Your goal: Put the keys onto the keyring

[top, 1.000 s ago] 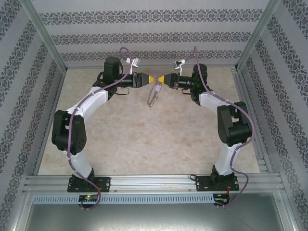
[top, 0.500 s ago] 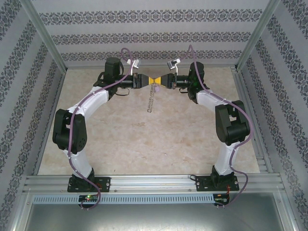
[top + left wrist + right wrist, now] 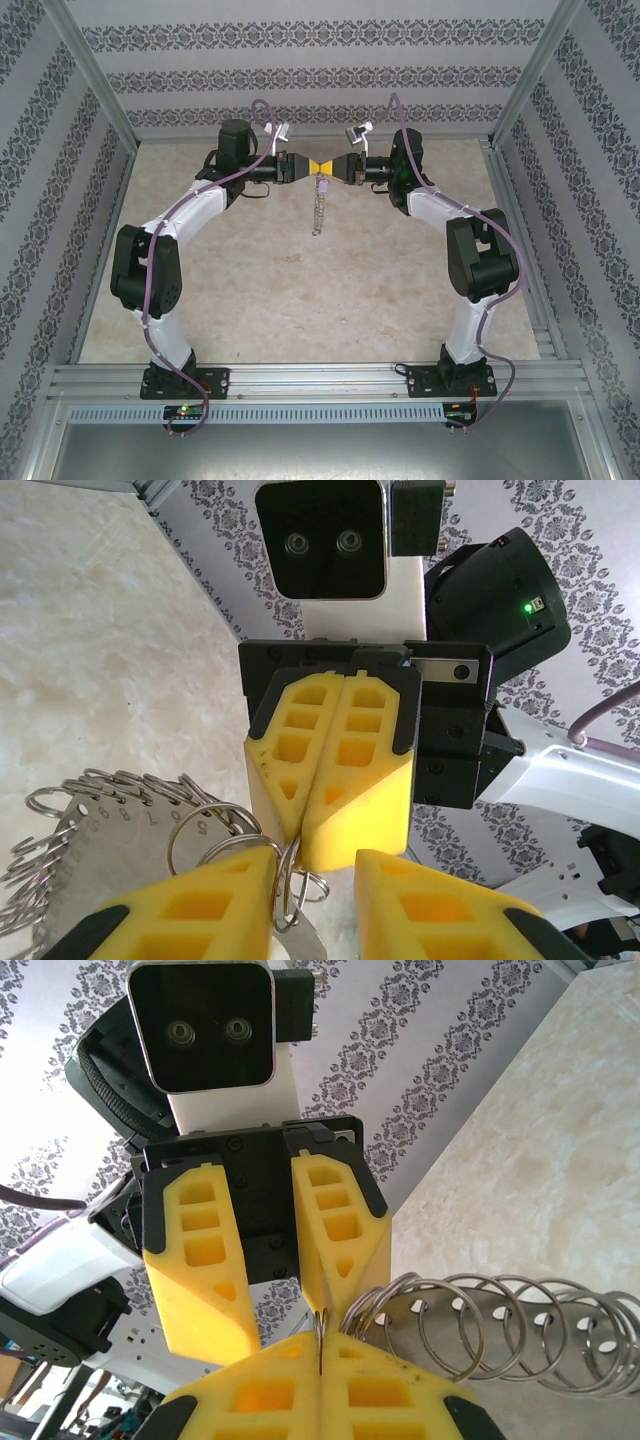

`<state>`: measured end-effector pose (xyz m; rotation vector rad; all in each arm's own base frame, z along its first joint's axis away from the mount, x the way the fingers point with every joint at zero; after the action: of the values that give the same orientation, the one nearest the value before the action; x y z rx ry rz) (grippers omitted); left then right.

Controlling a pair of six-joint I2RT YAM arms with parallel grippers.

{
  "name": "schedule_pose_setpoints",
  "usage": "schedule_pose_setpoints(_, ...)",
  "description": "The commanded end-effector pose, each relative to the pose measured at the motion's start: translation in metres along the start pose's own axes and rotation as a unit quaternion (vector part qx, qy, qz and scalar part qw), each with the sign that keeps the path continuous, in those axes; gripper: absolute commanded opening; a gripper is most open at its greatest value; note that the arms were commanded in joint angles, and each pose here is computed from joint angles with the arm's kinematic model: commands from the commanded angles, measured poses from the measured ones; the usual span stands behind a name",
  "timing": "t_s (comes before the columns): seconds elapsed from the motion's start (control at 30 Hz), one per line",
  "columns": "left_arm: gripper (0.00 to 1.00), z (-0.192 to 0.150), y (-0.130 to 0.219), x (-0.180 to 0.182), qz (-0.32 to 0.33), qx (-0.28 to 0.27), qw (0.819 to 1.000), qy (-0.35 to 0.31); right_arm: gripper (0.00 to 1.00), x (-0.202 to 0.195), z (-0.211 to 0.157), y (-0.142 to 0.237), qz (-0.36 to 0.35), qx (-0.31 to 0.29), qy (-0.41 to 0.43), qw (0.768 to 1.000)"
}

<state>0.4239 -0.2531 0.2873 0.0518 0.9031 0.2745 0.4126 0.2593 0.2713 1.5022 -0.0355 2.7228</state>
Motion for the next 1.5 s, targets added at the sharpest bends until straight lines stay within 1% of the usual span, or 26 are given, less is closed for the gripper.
schedule_pose_setpoints(0.0,0.22,0.003,0.002,-0.002,-0.018,-0.004,1.0,-0.017,0.0,0.009,0.004,-0.005,0.011,0.002,0.037,0.999)
schedule_pose_setpoints(0.13,0.12,0.002,0.002,-0.002,-0.02,-0.003,1.0,-0.016,0.0,0.008,0.004,-0.005,0.01,0.001,0.036,0.999)
schedule_pose_setpoints(0.3,0.06,0.0,0.003,-0.001,-0.02,-0.004,1.0,-0.015,0.0,0.007,0.005,-0.006,0.009,-0.001,0.035,0.999)
schedule_pose_setpoints(0.37,0.0,0.0,0.002,-0.002,-0.02,-0.005,1.0,-0.014,0.0,0.008,0.005,-0.006,0.01,0.0,0.035,0.999)
schedule_pose_setpoints(0.47,0.0,0.002,0.003,-0.003,-0.023,-0.01,1.0,-0.015,0.0,0.008,0.004,-0.006,0.01,0.0,0.034,0.999)
schedule_pose_setpoints(0.5,0.0,0.002,0.003,-0.004,-0.026,-0.012,0.999,-0.018,0.03,0.009,0.005,-0.005,0.008,-0.003,0.035,0.999)
schedule_pose_setpoints(0.57,0.0,0.004,0.003,-0.007,-0.03,-0.015,0.999,-0.021,0.24,0.01,0.007,-0.001,0.002,-0.013,0.037,0.999)
schedule_pose_setpoints(0.63,0.0,0.006,0.004,-0.01,-0.033,-0.017,0.999,-0.024,0.36,0.01,0.008,0.005,-0.007,-0.027,0.038,0.999)
schedule_pose_setpoints(0.67,0.0,0.007,0.004,-0.011,-0.034,-0.019,0.999,-0.026,0.38,0.01,0.009,0.01,-0.011,-0.033,0.038,0.999)
schedule_pose_setpoints(0.87,0.0,0.011,0.007,-0.019,-0.044,-0.026,0.998,-0.03,0.42,0.014,0.005,0.025,-0.025,-0.054,0.043,0.997)
schedule_pose_setpoints(1.13,0.0,0.017,0.008,-0.028,-0.057,-0.034,0.997,-0.033,0.42,0.017,-0.01,0.027,-0.027,-0.052,0.05,0.997)
schedule_pose_setpoints(1.23,0.0,0.019,0.008,-0.032,-0.066,-0.035,0.997,-0.032,0.44,0.014,-0.015,0.026,-0.027,-0.049,0.051,0.997)
schedule_pose_setpoints(1.37,0.0,0.02,0.009,-0.036,-0.07,-0.035,0.996,-0.033,0.47,0.013,-0.012,0.027,-0.031,-0.056,0.059,0.996)
schedule_pose_setpoints(1.47,0.0,0.021,0.01,-0.037,-0.071,-0.035,0.996,-0.034,0.47,0.015,-0.007,0.026,-0.031,-0.061,0.067,0.995)
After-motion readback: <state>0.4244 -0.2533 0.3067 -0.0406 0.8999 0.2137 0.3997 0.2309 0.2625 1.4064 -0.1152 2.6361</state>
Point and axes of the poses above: each hand's point on the last joint's axis, 136 mm out from that joint toward the fingers, its own y axis back along the fingers, its own x axis along the line the jaws close on, z = x × y, the point moved 2 cm from there along y, back along the fingers, and after that the axes turned 1 degree about -y, right-handed, at the moved point
